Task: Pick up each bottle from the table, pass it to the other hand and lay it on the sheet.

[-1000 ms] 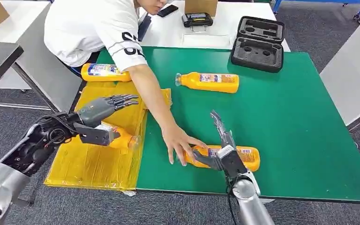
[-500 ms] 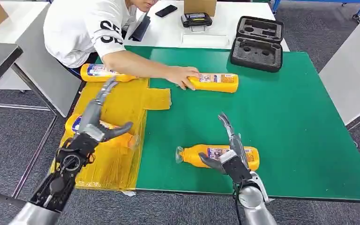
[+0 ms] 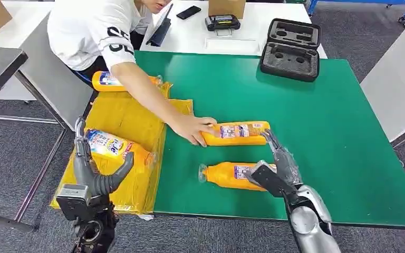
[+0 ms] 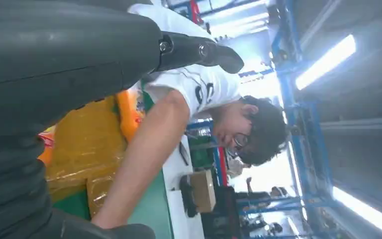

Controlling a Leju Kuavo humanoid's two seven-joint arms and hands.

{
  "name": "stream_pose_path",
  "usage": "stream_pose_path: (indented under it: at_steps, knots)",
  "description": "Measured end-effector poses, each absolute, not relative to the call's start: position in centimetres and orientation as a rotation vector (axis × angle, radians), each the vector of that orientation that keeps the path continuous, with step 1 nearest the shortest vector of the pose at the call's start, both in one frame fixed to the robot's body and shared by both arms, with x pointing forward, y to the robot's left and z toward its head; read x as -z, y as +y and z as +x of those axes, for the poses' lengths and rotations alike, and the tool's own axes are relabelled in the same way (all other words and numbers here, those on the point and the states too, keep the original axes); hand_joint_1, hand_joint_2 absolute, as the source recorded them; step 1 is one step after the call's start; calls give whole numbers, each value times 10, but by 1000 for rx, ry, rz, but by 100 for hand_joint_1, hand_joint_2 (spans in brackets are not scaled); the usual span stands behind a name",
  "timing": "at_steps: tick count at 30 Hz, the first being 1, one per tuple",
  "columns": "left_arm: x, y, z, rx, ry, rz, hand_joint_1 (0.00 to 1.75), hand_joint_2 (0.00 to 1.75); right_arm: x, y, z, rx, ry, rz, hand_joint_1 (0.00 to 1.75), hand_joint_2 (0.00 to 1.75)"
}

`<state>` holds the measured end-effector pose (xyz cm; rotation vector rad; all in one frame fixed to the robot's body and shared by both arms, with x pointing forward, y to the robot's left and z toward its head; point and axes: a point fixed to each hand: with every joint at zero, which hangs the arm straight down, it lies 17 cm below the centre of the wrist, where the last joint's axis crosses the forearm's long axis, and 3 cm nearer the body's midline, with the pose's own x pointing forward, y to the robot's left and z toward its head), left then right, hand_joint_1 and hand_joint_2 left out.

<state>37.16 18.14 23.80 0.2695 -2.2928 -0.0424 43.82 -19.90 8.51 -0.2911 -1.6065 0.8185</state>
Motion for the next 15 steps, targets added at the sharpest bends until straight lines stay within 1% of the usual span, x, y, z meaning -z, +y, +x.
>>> stream_pose_path:
  at_steps: [10, 15]
  knots:
    - [-230, 172, 367, 11, -2276, 260, 0, 175, -51, -250, 433, -964, -1453, -315, 0, 175]
    - [-228, 166, 367, 14, -2271, 240, 0, 175, -42, -263, 430, -998, -1413, -324, 0, 175]
